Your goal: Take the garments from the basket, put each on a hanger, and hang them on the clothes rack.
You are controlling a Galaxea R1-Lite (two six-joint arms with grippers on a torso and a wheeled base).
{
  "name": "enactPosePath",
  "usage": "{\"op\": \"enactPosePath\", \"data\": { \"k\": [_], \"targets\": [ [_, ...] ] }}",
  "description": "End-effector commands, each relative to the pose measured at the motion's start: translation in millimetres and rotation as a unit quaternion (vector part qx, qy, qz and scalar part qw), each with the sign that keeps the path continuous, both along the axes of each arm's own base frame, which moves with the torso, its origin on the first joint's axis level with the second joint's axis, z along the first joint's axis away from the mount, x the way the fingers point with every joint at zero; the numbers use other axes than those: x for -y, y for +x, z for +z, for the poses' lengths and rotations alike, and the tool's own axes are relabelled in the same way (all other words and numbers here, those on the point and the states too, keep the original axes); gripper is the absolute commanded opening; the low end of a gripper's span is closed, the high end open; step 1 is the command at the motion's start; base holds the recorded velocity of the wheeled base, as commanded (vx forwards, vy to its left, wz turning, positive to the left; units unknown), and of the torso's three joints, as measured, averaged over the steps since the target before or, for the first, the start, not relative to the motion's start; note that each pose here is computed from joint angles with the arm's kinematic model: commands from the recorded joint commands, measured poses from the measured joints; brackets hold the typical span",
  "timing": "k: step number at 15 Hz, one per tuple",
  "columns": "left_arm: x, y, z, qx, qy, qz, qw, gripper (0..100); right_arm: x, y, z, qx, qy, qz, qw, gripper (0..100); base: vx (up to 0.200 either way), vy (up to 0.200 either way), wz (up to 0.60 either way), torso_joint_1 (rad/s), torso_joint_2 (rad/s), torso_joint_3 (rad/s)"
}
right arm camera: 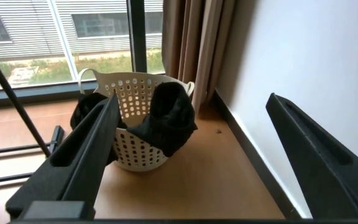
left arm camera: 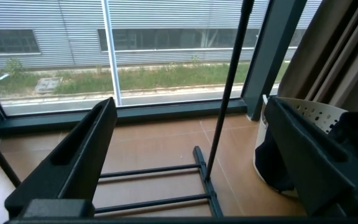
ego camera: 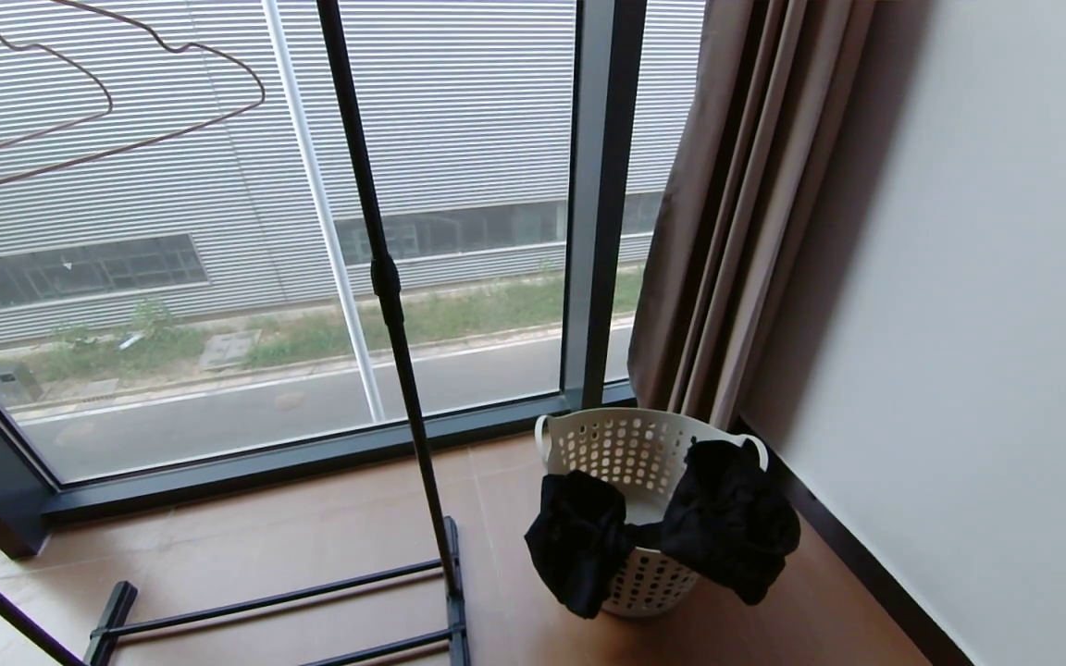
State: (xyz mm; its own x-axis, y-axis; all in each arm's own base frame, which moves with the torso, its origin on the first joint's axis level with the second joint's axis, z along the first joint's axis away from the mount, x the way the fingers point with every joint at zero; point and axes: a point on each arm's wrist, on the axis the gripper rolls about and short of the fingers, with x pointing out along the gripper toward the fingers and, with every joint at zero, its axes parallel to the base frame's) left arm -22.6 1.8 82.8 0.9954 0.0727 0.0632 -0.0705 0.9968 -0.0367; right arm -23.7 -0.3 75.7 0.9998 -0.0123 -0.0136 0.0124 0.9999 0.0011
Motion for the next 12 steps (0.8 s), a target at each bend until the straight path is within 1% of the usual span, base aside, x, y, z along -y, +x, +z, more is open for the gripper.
{"op": "enactPosePath", "data": {
  "k": [1,2,3,5,12],
  "targets": [
    [0.0,0.1,0.1,0.000,0.000,0.000,1.0000,100,0.0,0.1,0.0,-0.001,0.000,0.000,1.0000,100,0.200,0.000,0.00,0.007,0.00,0.002],
    [0.0,0.1,0.1,0.000,0.000,0.000,1.0000,100,0.0,0.1,0.0,-0.001,0.001,0.000,1.0000,100,0.200,0.000,0.00,0.002,0.00,-0.007],
    [0.0,0.1,0.1,0.000,0.000,0.000,1.0000,100,0.0,0.1,0.0,-0.001,0.001,0.000,1.0000,100,0.000,0.000,0.00,0.000,0.00,0.000],
    [0.0,0.2,0.1,-0.001,0.000,0.000,1.0000,100,0.0,0.1,0.0,-0.001,0.002,0.000,1.0000,100,0.200,0.000,0.00,0.015,0.01,0.002],
    [0.0,0.1,0.1,0.000,0.000,0.000,1.0000,100,0.0,0.1,0.0,-0.001,0.000,0.000,1.0000,100,0.000,-0.200,0.00,0.004,0.00,0.004]
  ]
}}
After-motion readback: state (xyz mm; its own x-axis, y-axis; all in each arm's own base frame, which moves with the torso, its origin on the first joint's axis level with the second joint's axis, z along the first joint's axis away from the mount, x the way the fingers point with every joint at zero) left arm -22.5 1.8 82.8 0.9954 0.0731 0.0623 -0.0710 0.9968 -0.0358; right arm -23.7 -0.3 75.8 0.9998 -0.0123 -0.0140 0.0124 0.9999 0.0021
